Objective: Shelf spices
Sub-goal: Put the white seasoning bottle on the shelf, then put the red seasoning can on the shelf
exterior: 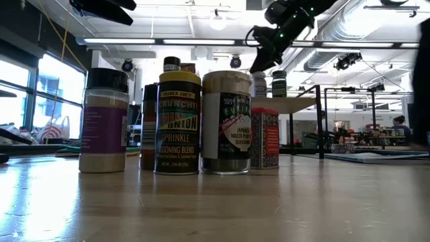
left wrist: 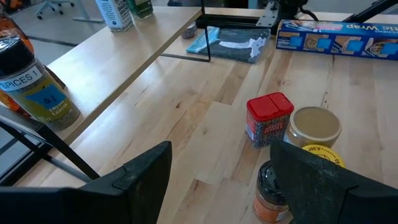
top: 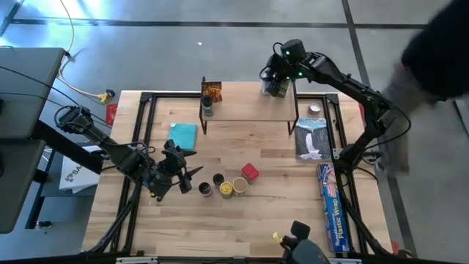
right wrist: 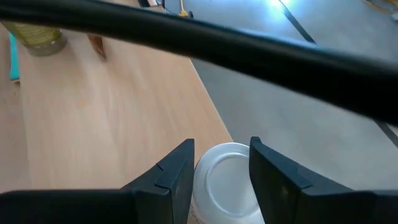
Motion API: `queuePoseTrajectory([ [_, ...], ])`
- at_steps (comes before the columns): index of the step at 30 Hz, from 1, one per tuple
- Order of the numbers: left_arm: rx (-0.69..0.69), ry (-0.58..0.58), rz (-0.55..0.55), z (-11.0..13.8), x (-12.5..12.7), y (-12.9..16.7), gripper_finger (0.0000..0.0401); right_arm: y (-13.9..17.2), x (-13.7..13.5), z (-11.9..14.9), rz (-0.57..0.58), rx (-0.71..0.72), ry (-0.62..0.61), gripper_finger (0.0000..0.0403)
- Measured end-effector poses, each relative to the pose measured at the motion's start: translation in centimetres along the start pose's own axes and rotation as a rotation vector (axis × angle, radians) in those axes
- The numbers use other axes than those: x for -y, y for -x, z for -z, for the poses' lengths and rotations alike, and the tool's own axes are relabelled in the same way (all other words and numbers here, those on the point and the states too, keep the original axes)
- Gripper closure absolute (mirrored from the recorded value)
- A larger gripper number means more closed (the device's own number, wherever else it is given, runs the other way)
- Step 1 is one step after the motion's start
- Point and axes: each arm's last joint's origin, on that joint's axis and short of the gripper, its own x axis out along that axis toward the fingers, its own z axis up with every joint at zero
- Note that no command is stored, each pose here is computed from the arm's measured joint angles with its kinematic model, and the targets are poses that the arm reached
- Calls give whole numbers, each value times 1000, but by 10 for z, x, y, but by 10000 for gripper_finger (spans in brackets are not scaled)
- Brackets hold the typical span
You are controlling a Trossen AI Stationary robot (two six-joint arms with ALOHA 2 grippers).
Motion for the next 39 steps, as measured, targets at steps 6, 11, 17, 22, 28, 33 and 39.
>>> queuePoseTrajectory([
  [6,0,7,0,0,0,0,135,3,-1,0,0,-5,-1,265],
  [11,0,7,0,0,0,0,135,7,-1,-1,3,6,2,265],
  [17,0,7,0,0,0,0,135,27,-3,-6,34,56,11,265],
  [22,8,25,-12,0,0,0,135,56,-10,-12,60,124,68,265],
  [28,-2,40,0,0,0,0,135,97,-49,-22,-5,229,136,265],
  [33,-5,53,4,1,0,1,135,111,-120,-13,-175,292,235,265],
  [39,-3,59,17,2,2,4,135,100,-224,35,-294,370,294,265],
])
